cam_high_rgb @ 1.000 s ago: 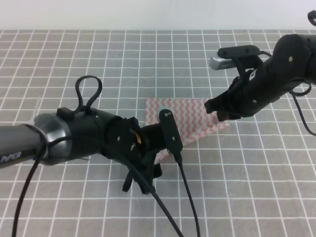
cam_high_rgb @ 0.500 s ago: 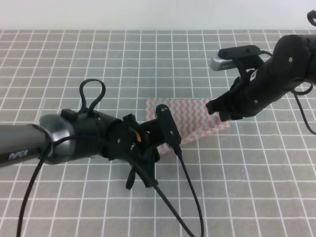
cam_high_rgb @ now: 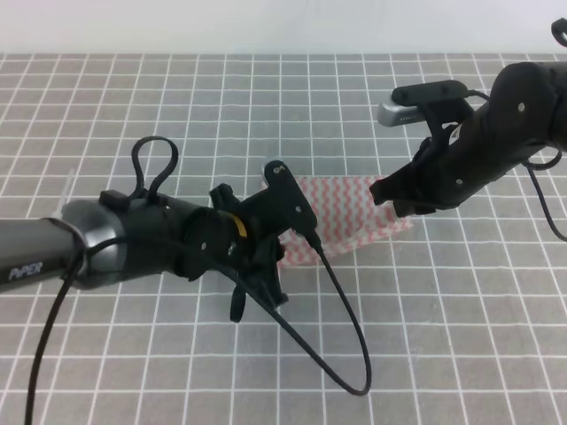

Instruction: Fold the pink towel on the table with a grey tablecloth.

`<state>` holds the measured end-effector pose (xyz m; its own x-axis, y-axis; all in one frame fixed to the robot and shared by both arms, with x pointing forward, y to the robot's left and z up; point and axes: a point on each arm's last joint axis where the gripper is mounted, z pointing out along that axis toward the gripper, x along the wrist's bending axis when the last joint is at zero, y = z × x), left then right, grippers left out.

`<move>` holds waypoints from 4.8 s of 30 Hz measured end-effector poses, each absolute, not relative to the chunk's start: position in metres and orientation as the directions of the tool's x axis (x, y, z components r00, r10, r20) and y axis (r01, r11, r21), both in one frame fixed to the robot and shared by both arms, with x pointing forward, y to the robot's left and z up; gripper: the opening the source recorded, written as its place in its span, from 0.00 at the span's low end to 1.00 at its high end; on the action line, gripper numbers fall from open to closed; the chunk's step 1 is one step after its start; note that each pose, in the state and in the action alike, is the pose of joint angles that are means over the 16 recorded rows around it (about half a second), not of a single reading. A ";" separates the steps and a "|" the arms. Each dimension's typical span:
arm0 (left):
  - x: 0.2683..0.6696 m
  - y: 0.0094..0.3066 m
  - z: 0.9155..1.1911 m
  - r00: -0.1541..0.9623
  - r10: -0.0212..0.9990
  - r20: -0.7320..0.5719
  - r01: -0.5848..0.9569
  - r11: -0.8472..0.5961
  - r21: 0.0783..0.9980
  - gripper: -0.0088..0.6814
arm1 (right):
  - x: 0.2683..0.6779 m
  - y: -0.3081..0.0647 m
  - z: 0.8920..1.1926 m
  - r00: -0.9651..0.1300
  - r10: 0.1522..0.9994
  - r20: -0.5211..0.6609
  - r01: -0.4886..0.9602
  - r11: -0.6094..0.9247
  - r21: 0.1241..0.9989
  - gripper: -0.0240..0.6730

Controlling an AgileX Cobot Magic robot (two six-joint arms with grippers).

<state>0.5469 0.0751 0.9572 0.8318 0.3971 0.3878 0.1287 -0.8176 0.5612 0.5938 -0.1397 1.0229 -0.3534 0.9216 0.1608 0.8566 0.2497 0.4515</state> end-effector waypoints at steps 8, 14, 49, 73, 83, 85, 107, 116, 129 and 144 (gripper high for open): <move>0.559 0.070 0.964 0.821 0.412 0.396 0.126 -0.806 0.578 0.01 | 0.597 -0.139 1.016 -0.351 0.923 0.156 0.861 0.253 0.442 0.01; 0.569 0.065 0.965 0.822 0.414 0.392 0.131 -0.806 0.577 0.01 | 0.599 -0.139 1.011 -0.352 0.924 0.147 0.859 0.257 0.442 0.01; 0.608 0.062 0.959 0.790 0.455 0.411 0.146 -0.791 0.595 0.01 | 0.619 -0.144 0.995 -0.317 0.940 0.125 0.834 0.214 0.508 0.01; 0.632 0.061 0.956 0.788 0.424 0.447 0.120 -0.817 0.564 0.01 | 0.626 -0.142 0.994 -0.317 0.941 0.117 0.795 0.197 0.574 0.01; 0.634 0.060 0.949 0.787 0.411 0.460 0.105 -0.824 0.557 0.01 | 0.630 -0.141 0.986 -0.314 0.942 0.115 0.794 0.194 0.576 0.01; 0.635 0.059 0.947 0.786 0.411 0.461 0.104 -0.824 0.557 0.01 | 0.631 -0.141 0.984 -0.314 0.942 0.115 0.793 0.194 0.577 0.01; 0.643 0.055 0.947 0.781 0.411 0.470 0.093 -0.821 0.563 0.01 | 0.636 -0.140 0.981 -0.318 0.942 0.106 0.773 0.193 0.604 0.02; 0.645 0.056 0.945 0.777 0.418 0.470 0.099 -0.819 0.565 0.01 | 0.638 -0.140 0.978 -0.319 0.942 0.103 0.767 0.193 0.612 0.11; 0.654 0.065 0.943 0.748 0.455 0.483 0.109 -0.802 0.588 0.25 | 0.647 -0.153 0.977 -0.278 0.954 0.109 0.753 0.146 0.642 0.31; 0.667 0.075 0.944 0.684 0.516 0.516 0.097 -0.765 0.637 0.50 | 0.649 -0.166 0.975 -0.236 0.963 0.129 0.787 0.112 0.607 0.35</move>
<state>0.6675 0.0752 0.9437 0.6839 0.5161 0.5157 0.0972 -0.7650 0.6367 0.6485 -0.1657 0.9747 -0.2365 0.9631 0.1288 0.7869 0.1121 0.6068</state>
